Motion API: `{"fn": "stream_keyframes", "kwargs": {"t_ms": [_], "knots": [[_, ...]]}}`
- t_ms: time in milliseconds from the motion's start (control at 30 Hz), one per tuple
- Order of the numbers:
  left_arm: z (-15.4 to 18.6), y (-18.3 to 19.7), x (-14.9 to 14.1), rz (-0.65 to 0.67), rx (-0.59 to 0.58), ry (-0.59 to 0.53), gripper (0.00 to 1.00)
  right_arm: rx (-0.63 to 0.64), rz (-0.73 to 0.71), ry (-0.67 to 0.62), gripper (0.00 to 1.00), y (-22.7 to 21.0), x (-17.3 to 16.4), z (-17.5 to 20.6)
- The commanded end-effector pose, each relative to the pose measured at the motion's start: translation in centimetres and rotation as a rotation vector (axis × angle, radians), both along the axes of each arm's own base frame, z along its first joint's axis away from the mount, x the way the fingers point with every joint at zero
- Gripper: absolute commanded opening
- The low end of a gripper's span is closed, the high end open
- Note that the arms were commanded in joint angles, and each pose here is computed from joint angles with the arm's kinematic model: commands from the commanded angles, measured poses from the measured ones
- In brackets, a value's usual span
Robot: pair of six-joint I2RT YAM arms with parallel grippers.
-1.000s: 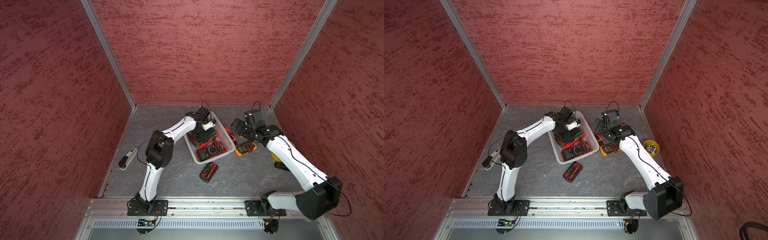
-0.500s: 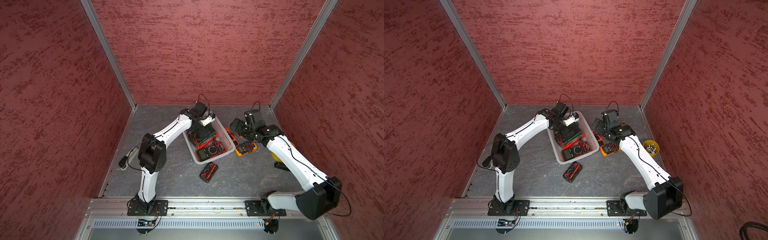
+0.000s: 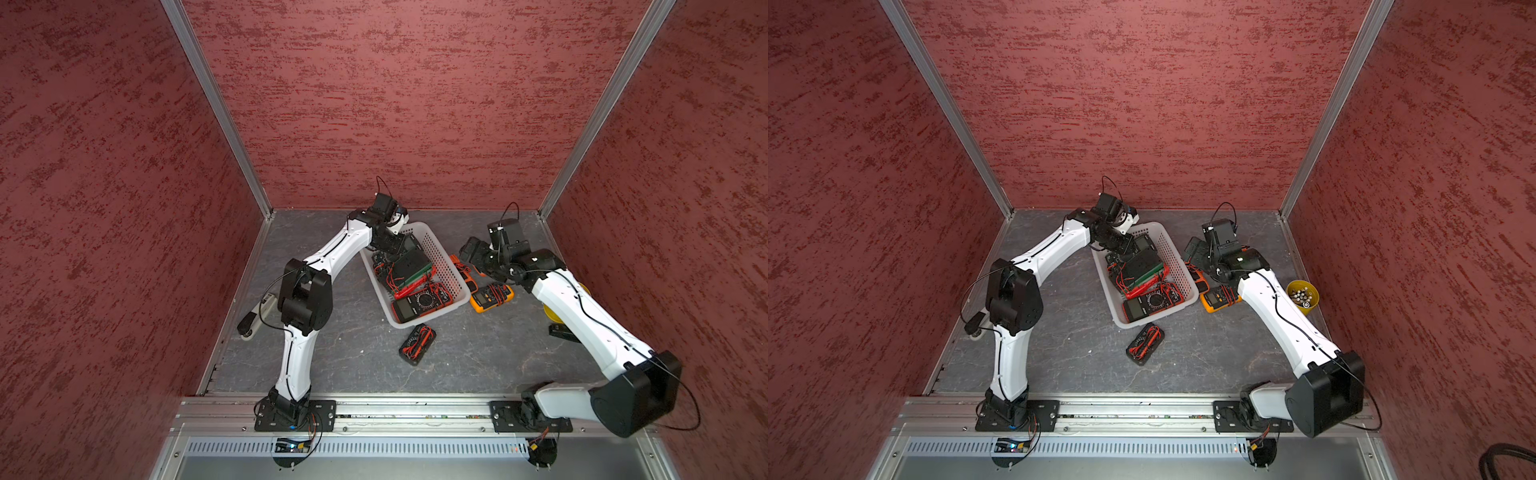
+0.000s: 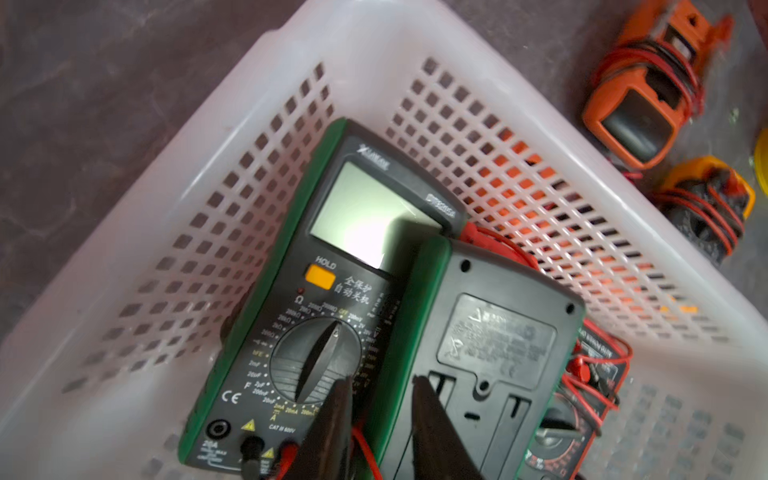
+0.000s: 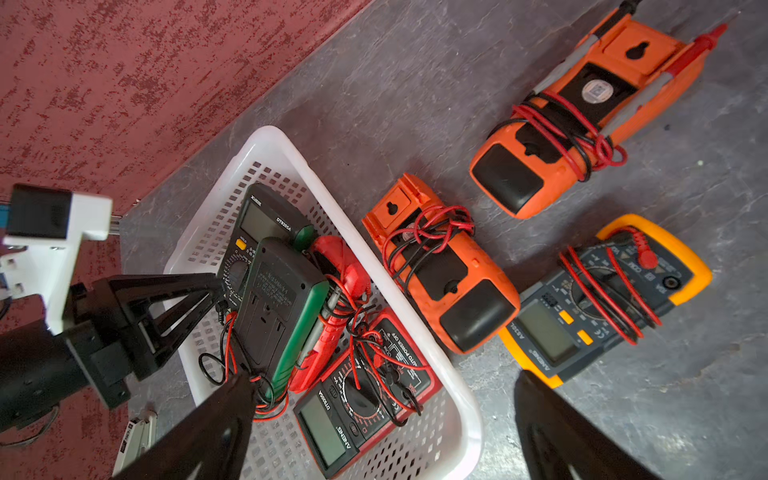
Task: Put the multimeter into the basket
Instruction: Place the multimeter in the basket, then adjust the multimeter in the basket.
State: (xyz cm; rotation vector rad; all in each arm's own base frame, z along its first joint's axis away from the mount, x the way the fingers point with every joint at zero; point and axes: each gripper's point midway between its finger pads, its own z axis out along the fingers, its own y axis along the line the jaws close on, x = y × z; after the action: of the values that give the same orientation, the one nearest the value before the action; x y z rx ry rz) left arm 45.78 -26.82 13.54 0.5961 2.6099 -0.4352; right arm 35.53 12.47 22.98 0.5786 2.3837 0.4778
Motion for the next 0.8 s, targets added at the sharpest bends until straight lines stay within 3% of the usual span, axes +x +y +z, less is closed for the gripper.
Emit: {"fn": "stream_keyframes", "kwargs": {"t_ms": [0,133,333,767], "knots": [[0.3,0.6,1.8,0.156,0.036,-0.026,0.21,0.000,-0.023,-0.039,0.99,-0.6,0.2,1.2],[-1.2,2.1,2.7,0.225,0.095,0.015,0.18,0.002,-0.029,-0.041,0.99,-0.7,0.1,1.2],[-3.1,2.6,2.8,0.229,0.125,0.051,0.18,0.002,-0.033,-0.038,0.99,-0.8,0.0,1.1],[-5.4,5.0,4.3,0.287,0.212,0.038,0.19,0.016,-0.007,-0.038,0.99,-0.1,0.6,1.2]]}}
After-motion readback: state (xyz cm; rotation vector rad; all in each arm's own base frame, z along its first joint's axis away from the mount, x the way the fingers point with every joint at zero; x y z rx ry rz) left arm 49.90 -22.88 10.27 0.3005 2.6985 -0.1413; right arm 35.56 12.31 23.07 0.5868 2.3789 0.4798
